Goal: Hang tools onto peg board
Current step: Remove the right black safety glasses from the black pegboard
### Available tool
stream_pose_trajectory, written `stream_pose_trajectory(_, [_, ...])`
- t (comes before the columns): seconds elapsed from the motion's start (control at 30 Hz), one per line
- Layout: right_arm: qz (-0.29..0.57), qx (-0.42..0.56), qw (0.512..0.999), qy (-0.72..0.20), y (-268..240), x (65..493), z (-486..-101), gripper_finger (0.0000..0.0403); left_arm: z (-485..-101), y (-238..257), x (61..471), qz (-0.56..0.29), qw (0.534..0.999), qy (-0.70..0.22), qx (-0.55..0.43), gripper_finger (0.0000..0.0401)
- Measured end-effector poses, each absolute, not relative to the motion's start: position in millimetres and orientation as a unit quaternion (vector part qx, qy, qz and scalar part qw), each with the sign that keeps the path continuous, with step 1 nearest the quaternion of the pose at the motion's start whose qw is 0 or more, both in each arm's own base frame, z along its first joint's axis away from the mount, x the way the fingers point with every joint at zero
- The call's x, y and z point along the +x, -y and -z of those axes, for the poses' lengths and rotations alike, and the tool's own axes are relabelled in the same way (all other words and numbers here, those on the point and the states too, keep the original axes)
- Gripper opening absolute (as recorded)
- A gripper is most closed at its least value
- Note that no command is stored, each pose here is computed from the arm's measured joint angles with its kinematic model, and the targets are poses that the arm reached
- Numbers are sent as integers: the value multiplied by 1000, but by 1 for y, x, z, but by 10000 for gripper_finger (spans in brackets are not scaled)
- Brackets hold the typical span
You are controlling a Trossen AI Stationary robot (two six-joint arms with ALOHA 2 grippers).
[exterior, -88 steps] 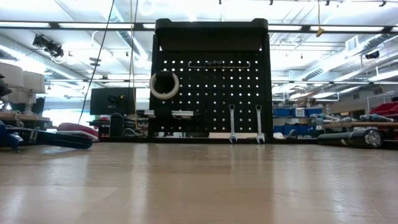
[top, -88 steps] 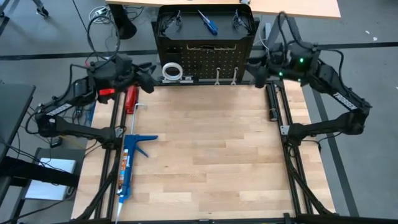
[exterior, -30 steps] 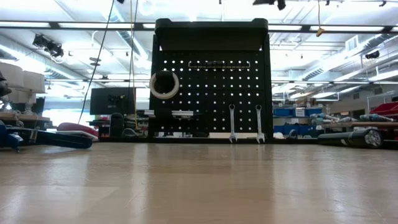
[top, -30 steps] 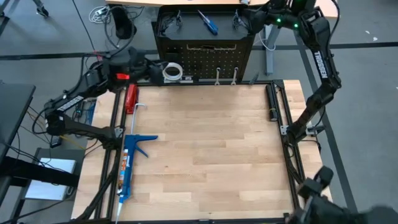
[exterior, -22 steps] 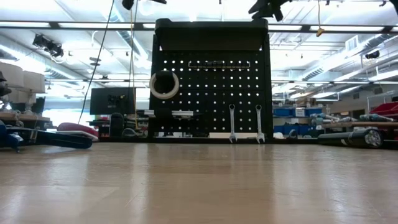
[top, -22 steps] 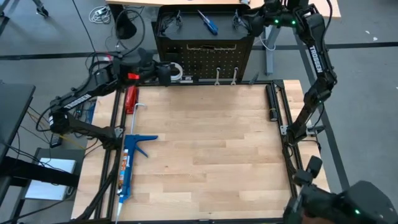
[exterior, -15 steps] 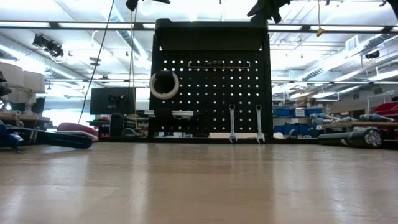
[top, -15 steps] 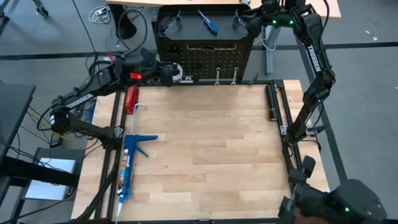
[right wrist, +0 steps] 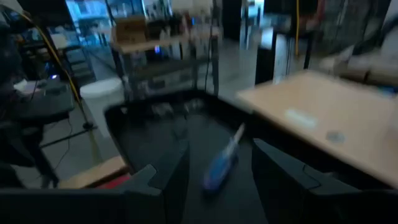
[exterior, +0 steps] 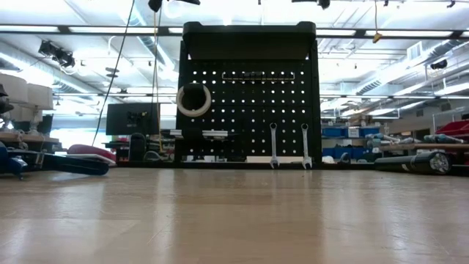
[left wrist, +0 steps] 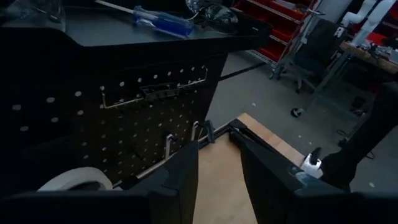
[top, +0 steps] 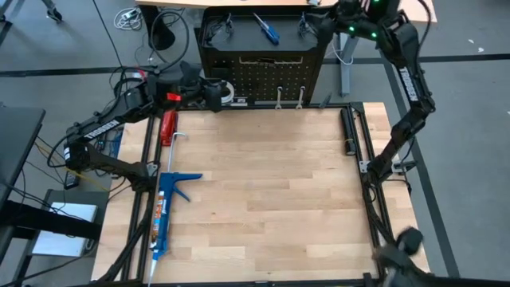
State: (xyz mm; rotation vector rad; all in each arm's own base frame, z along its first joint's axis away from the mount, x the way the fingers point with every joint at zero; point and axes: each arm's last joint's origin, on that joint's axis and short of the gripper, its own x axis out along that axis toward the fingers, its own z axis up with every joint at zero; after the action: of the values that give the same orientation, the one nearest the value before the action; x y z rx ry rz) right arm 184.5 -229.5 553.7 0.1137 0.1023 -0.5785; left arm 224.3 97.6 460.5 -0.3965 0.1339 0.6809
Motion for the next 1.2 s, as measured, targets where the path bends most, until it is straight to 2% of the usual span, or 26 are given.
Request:
stream_pose_trajectory(0.23, [313, -17, 949, 30, 176, 178, -589, 174, -461, -97, 224, -317, 928, -71, -182, 126])
stream_pose_trajectory(0.43, [337, -46, 939, 52, 165, 176, -597, 174, -461, -96, 224, -312, 931, -75, -174, 126])
stream_pose_trajectory(0.8, [343, 2, 932, -120, 215, 193, -547, 174, -464, -97, 225, -310, 933, -60, -175, 126])
stream_pose_trajectory(1.2, [343, 46, 917, -197, 247, 182, -521, 167, -463, -96, 225, -291, 935, -60, -192, 126])
